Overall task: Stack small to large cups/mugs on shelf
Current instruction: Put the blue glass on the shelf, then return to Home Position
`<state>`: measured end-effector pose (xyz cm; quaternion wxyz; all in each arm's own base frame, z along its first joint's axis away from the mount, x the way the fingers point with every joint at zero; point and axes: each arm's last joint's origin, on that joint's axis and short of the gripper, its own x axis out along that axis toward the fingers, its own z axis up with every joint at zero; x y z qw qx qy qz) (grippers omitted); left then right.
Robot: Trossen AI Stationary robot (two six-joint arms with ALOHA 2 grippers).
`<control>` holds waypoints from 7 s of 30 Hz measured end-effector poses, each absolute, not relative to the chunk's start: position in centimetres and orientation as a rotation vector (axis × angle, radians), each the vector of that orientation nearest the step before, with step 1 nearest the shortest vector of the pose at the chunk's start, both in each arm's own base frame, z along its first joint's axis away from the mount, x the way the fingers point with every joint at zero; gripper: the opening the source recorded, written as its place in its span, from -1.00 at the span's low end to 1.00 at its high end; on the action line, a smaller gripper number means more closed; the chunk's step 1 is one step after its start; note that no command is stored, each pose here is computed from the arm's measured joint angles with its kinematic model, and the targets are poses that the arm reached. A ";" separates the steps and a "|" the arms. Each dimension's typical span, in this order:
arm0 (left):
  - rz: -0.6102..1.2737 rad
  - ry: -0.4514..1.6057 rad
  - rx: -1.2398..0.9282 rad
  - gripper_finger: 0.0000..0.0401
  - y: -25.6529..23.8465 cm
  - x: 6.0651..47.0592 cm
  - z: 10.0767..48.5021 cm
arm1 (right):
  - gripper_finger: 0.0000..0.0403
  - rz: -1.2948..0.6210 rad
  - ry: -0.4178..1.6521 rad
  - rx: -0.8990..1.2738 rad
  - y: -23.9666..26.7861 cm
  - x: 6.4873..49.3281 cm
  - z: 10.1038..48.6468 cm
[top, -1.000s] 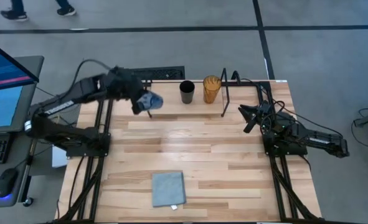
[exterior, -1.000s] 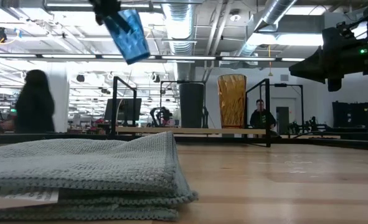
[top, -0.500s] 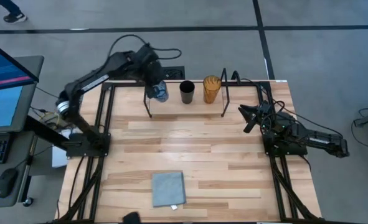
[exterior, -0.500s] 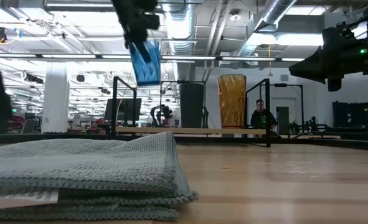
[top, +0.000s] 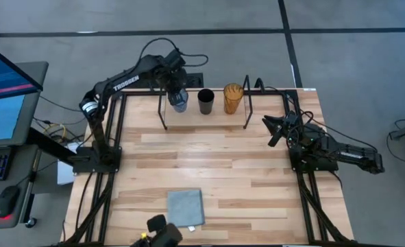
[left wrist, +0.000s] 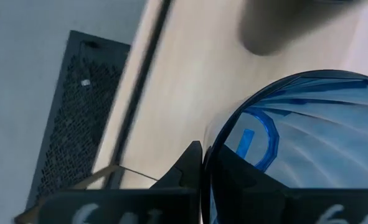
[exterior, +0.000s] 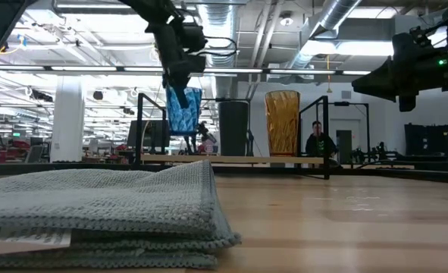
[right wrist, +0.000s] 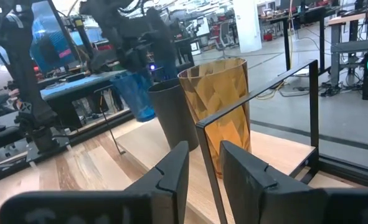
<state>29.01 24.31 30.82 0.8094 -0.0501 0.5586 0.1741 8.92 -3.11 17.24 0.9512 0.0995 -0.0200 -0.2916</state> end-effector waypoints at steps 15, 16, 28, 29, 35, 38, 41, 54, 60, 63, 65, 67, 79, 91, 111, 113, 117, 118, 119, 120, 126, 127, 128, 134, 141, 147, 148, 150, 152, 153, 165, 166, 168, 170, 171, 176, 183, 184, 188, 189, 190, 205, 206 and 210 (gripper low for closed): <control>0.436 1.156 -0.261 -0.99 26.1 28.0 30.2 | -0.44 -0.593 -0.040 0.202 -3.1 8.9 17.2; 0.439 1.167 -0.254 -0.99 26.1 28.1 30.0 | -0.44 -0.593 -0.041 0.202 -3.1 8.9 17.2; 0.426 1.181 -0.274 -0.99 26.6 29.2 28.3 | -0.44 -0.592 -0.040 0.201 -3.1 8.9 17.2; 0.432 1.172 -0.274 -0.99 26.7 29.2 28.3 | -0.44 -0.593 -0.041 0.201 -3.1 8.9 17.2; 0.438 1.168 -0.279 -0.99 26.7 29.3 28.3 | -0.44 -0.593 -0.038 0.195 -3.1 8.9 17.2; 0.439 1.169 -0.282 -0.99 26.7 29.3 28.3 | -0.44 -0.593 -0.038 0.194 -3.1 8.9 17.2; 0.437 1.179 -0.288 -0.99 26.6 29.2 28.3 | -0.44 -0.593 -0.038 0.194 -3.1 8.9 17.2; 0.455 1.184 -0.298 -0.99 26.6 29.1 28.2 | -0.44 -0.593 -0.038 0.193 -3.1 8.9 17.2; 0.459 1.183 -0.305 -0.99 26.6 29.1 28.2 | -0.44 -0.593 -0.038 0.193 -3.1 8.9 17.2; 0.464 1.181 -0.311 -0.99 26.6 29.1 28.2 | -0.44 -0.593 -0.038 0.193 -3.1 8.9 17.2; 0.470 1.179 -0.318 -0.99 26.6 29.1 28.2 | -0.44 -0.593 -0.038 0.193 -3.1 8.9 17.2; 0.469 1.179 -0.318 -0.99 26.6 29.2 28.2 | -0.44 -0.593 -0.038 0.193 -3.1 8.9 17.2; 0.429 1.199 -0.278 -0.99 26.3 29.6 27.8 | -0.44 -0.593 -0.033 0.178 -3.1 8.9 17.2; 0.449 1.179 -0.282 -0.99 26.6 30.0 26.2 | -0.44 -0.593 -0.033 0.176 -3.1 8.9 17.2; 0.438 1.214 -0.309 -0.97 26.3 29.7 26.1 | -0.44 -0.593 -0.032 0.175 -3.1 8.9 17.2; 0.437 1.214 -0.313 -0.93 26.3 29.7 26.1 | -0.44 -0.593 -0.032 0.175 -3.1 8.9 17.2; 0.453 1.213 -0.325 -0.86 26.3 29.7 26.1 | -0.44 -0.593 -0.032 0.174 -3.1 8.9 17.2; 0.453 1.213 -0.325 -0.85 26.3 29.7 26.1 | -0.44 -0.593 -0.032 0.174 -3.1 8.9 17.2; 0.453 1.213 -0.325 -0.84 26.3 29.7 26.1 | -0.44 -0.593 -0.032 0.174 -3.1 8.9 17.2; 0.453 1.213 -0.326 -0.84 26.3 29.7 26.1 | -0.44 -0.592 -0.032 0.174 -3.1 8.9 17.2; 0.454 1.213 -0.327 -0.83 26.3 29.7 26.1 | -0.44 -0.593 -0.032 0.173 -3.1 8.9 17.2; 0.454 1.213 -0.327 -0.83 26.3 29.7 26.1 | -0.44 -0.593 -0.032 0.173 -3.1 8.9 17.2; 0.454 1.213 -0.327 -0.83 26.3 29.7 26.1 | -0.44 -0.593 -0.032 0.173 -3.1 8.9 17.2; 0.452 1.215 -0.326 -0.82 26.3 29.6 26.1 | -0.44 -0.593 -0.032 0.173 -3.1 8.9 17.2; 0.433 1.231 -0.310 -0.82 26.2 29.6 26.1 | -0.44 -0.593 -0.032 0.173 -3.1 8.9 17.2; 0.448 1.227 -0.331 -0.71 26.2 29.6 26.1 | -0.44 -0.593 -0.030 0.168 -3.1 8.9 17.2; 0.452 1.226 -0.337 -0.66 26.2 29.6 26.1 | -0.44 -0.593 -0.030 0.168 -3.1 8.9 17.2; 0.455 1.225 -0.341 -0.53 26.2 29.6 26.1 | -0.44 -0.593 -0.030 0.168 -3.1 8.9 17.2; 0.456 1.224 -0.342 -0.38 26.2 29.6 26.1 | -0.44 -0.593 -0.030 0.168 -3.1 8.9 17.2; 0.456 1.224 -0.342 -0.31 26.2 29.6 26.1 | -0.44 -0.593 -0.030 0.168 -3.1 8.9 17.2; 0.400 1.230 -0.352 0.19 25.9 29.4 27.3 | -0.44 -0.593 -0.030 0.168 -3.1 8.9 17.2; 0.400 1.221 -0.343 0.19 25.9 29.5 27.6 | -0.44 -0.593 -0.030 0.168 -3.1 8.9 17.2; 0.405 1.201 -0.334 0.20 26.1 29.5 28.3 | -0.44 -0.593 -0.030 0.168 -3.1 8.9 17.2; 0.406 1.175 -0.327 0.20 26.2 29.6 29.1 | -0.44 -0.593 -0.030 0.168 -3.1 8.9 17.2; 0.404 1.158 -0.325 0.20 26.3 29.7 29.5 | -0.44 -0.593 -0.030 0.168 -3.1 8.9 17.2; 0.401 1.066 -0.294 0.20 26.4 29.9 32.1 | -0.44 -0.593 -0.031 0.169 -3.1 8.9 17.2; 0.402 0.744 -0.198 0.20 25.5 28.4 39.0 | -0.44 -0.593 -0.038 0.169 -3.1 8.9 17.3; 0.403 0.679 -0.181 0.20 25.3 27.9 40.3 | -0.44 -0.592 -0.043 0.170 -3.1 8.9 17.3; 0.405 0.483 -0.098 0.20 23.3 25.1 44.3 | -0.44 -0.584 -0.117 0.175 -3.1 8.9 18.0; 0.410 0.455 -0.081 0.20 22.7 24.3 44.9 | -0.44 -0.583 -0.137 0.177 -3.1 8.9 18.2; 0.414 0.432 -0.066 0.20 22.0 23.6 45.3 | -0.44 -0.580 -0.158 0.178 -3.1 8.9 18.4; 0.459 0.078 0.030 0.20 12.3 13.9 36.4 | -0.44 -0.530 -0.203 0.015 -3.0 7.6 22.6; 0.477 0.060 0.028 0.20 11.8 13.4 35.3 | -0.44 -0.542 -0.180 0.016 -3.1 7.6 22.4; 0.530 0.010 0.019 0.20 10.4 11.7 31.3 | -0.44 -0.527 -0.138 0.061 -3.5 7.5 21.9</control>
